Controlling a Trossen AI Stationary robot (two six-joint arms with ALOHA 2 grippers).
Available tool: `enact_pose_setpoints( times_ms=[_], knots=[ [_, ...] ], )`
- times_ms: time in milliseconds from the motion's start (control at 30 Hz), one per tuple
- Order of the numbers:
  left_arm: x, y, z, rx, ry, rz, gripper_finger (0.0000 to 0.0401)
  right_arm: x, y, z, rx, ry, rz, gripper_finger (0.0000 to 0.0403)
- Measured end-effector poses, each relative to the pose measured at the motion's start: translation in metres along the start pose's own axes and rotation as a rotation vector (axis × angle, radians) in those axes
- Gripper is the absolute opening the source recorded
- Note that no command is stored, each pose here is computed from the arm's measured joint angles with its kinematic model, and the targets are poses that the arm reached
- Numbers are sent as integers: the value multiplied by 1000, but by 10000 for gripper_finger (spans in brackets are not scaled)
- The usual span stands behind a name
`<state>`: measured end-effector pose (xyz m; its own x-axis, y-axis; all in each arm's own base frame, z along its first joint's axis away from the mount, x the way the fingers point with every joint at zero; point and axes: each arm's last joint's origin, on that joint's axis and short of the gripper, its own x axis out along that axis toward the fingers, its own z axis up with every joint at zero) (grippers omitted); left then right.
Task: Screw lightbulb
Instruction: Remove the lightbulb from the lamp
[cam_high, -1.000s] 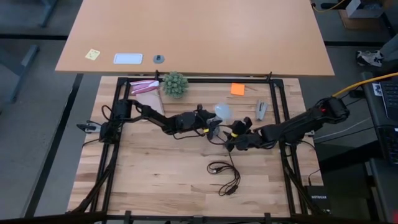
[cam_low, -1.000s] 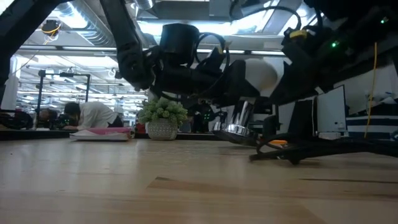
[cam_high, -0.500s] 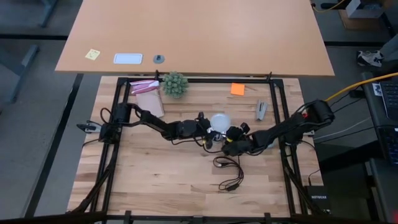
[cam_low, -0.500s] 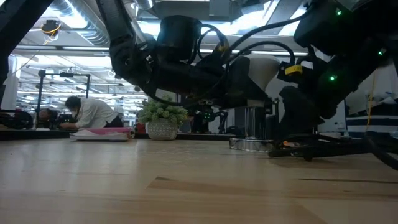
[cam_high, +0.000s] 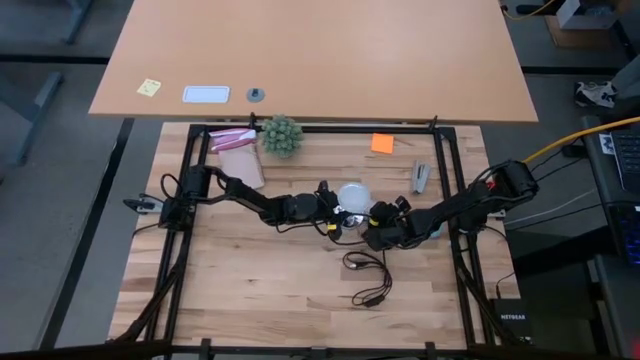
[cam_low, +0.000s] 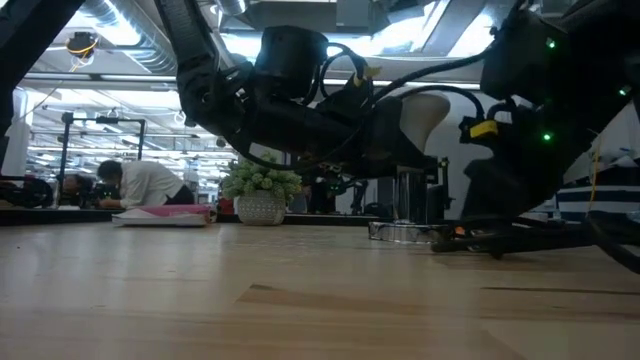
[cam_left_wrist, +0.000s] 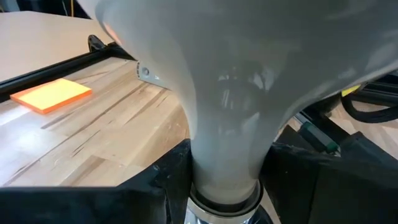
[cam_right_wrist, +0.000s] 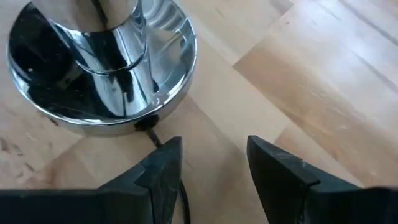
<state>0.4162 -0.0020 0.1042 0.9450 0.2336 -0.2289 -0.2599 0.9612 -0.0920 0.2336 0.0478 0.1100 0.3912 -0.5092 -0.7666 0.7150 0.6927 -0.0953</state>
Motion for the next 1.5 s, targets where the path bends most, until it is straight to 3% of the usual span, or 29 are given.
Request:
enact_pose_setpoints(
  times_ms=[167, 500, 700, 867, 1200, 1500],
  knots=[
    [0, 0, 0, 0, -3, 25, 158, -1, 4, 1, 22, 56, 80, 188],
    [0, 0, -1, 2, 0, 31, 158, -5, 27, 11, 131, 109, 413, 188],
    [0, 1, -2, -1, 3, 36, 158, 5, 46, 12, 154, 65, 559, 188],
    [0, 1, -2, 0, 8, 37, 158, 9, 48, 12, 157, 10, 538, 188],
    [0, 1, -2, -2, 6, 41, 158, -19, 37, 34, 89, -137, 535, 188],
    [0, 0, -2, -5, 6, 38, 158, -45, -1, 41, 57, -221, 239, 188]
  ],
)
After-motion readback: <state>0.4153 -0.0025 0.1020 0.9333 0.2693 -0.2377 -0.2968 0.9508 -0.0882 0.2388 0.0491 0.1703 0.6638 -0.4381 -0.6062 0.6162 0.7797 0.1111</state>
